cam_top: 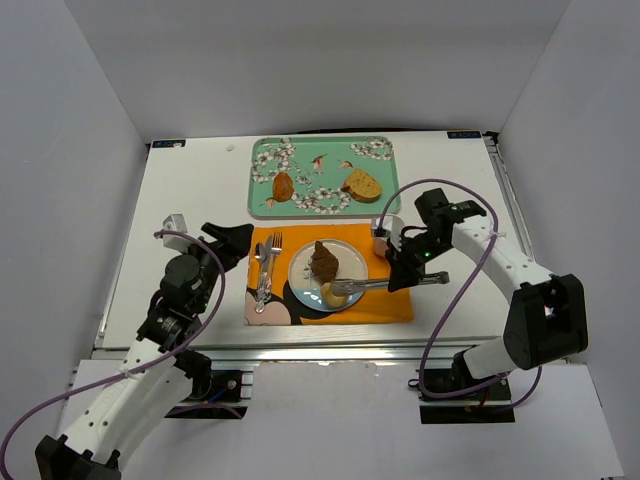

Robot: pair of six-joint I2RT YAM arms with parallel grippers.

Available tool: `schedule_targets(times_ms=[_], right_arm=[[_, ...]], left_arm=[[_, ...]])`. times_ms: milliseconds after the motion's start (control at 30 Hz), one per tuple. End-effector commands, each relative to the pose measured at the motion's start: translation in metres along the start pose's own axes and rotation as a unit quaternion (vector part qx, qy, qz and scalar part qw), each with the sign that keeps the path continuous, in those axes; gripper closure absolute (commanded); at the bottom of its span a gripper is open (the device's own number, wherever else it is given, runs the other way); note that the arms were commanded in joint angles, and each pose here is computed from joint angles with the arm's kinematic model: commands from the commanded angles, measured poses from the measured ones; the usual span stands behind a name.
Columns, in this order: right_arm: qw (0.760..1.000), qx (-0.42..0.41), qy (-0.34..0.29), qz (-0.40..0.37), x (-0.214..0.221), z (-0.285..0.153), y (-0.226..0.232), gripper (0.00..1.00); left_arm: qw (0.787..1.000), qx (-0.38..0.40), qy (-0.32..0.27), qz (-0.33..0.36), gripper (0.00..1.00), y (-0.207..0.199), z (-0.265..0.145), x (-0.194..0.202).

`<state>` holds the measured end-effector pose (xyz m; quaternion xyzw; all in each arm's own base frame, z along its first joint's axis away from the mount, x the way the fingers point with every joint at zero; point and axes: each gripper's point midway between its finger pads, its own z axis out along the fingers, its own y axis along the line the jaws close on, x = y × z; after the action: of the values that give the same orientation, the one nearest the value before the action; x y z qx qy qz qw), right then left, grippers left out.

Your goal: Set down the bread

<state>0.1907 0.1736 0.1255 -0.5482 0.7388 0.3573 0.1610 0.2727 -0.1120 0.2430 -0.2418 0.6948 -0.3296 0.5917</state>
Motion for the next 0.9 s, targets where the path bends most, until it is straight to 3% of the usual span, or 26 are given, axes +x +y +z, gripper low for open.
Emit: schedule_targets(times_ms=[0,333,867], right_arm=[[0.999,0.04,-0.012,-0.024,-0.015,0.003,-0.012,0.75],[0.998,0.053,-0.014,-0.035,-0.02,0.006,-0.016,0.47],[0.992,0.089,-0.048,-0.081,-0.04,-0.015,-0.007,0.48]], left_arm=[[1.0,0.007,-0.001,-0.005,0.18,-0.002,-0.004,-0.002],[1.0,0.004,-0.01,-0.015,0.18,0.003,-0.014,-0.005],[1.0,0.006,-0.009,-0.014,0.18,0.001,-0.014,-0.005]])
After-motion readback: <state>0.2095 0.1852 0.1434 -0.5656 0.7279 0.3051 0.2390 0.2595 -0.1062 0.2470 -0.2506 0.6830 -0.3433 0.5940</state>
